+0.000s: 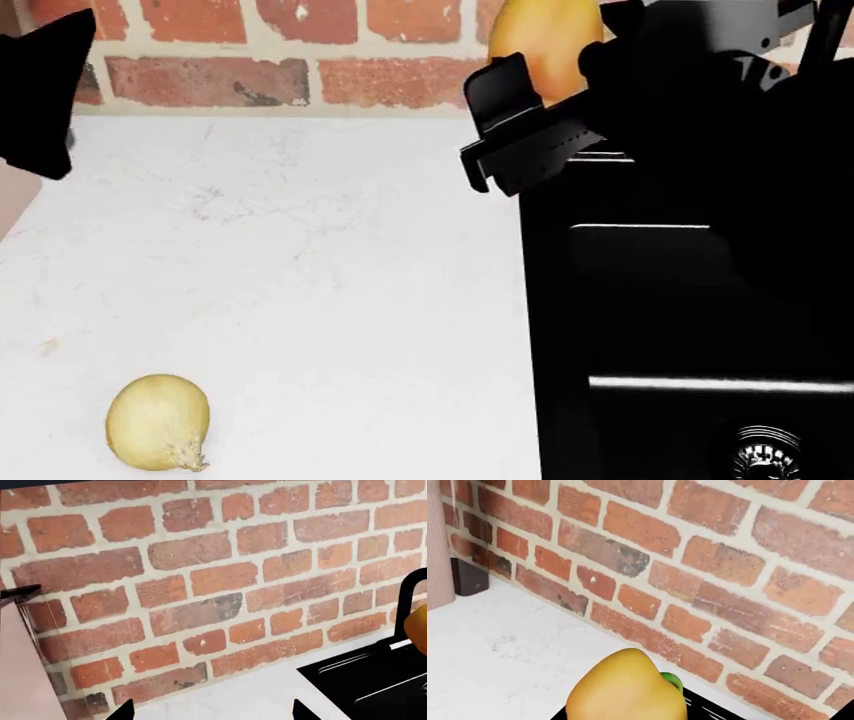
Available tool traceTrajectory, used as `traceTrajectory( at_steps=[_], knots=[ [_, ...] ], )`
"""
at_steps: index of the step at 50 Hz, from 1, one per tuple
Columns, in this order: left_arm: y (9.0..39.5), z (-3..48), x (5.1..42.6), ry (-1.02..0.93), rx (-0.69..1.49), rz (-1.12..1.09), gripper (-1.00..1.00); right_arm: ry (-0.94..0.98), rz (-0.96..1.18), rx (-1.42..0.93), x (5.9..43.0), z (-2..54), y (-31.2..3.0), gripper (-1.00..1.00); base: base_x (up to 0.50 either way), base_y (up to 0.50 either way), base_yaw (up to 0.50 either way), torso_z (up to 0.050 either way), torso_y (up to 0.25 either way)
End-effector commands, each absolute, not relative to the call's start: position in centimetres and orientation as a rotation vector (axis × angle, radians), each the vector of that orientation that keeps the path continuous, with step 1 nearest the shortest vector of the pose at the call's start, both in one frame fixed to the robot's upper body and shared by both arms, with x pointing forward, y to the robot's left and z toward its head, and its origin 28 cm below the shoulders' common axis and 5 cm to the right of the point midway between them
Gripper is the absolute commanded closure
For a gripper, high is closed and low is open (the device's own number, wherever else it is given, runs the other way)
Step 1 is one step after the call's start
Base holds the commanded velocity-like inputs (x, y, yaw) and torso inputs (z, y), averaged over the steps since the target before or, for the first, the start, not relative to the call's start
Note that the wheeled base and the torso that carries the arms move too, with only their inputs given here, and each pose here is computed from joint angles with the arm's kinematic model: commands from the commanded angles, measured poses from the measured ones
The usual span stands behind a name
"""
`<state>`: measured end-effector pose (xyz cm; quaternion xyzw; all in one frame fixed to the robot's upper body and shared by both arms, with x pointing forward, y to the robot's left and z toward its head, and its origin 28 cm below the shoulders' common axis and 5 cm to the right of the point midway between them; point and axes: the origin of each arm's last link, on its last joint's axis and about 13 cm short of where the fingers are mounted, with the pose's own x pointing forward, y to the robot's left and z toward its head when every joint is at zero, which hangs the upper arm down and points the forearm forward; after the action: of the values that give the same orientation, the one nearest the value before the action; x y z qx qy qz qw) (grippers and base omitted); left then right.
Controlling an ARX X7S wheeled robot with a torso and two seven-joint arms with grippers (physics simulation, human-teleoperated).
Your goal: Place the avocado, onion, tomato and bell pepper on the cutting board.
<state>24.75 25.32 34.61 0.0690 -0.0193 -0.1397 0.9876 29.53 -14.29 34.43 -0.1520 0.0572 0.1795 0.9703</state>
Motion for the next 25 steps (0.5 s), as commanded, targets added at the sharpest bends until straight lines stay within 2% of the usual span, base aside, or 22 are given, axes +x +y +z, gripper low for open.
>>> traceTrajectory(
  at_steps=[1, 25],
  knots=[
    [25.1, 35.8, 23.0, 0.113, 0.124, -0.39, -1.0, 0.099, 0.427, -0.293, 29.1, 35.0, -14.1, 1.0, 0.0, 0.0, 0.0, 0.0, 0.0],
    [24.2, 33.5, 21.9, 0.424, 0.114, -0.496, -1.0, 0.082, 0.41, -0.296, 28.9, 35.3, -14.4, 1.0, 0.0, 0.0, 0.0, 0.0, 0.0]
  ],
)
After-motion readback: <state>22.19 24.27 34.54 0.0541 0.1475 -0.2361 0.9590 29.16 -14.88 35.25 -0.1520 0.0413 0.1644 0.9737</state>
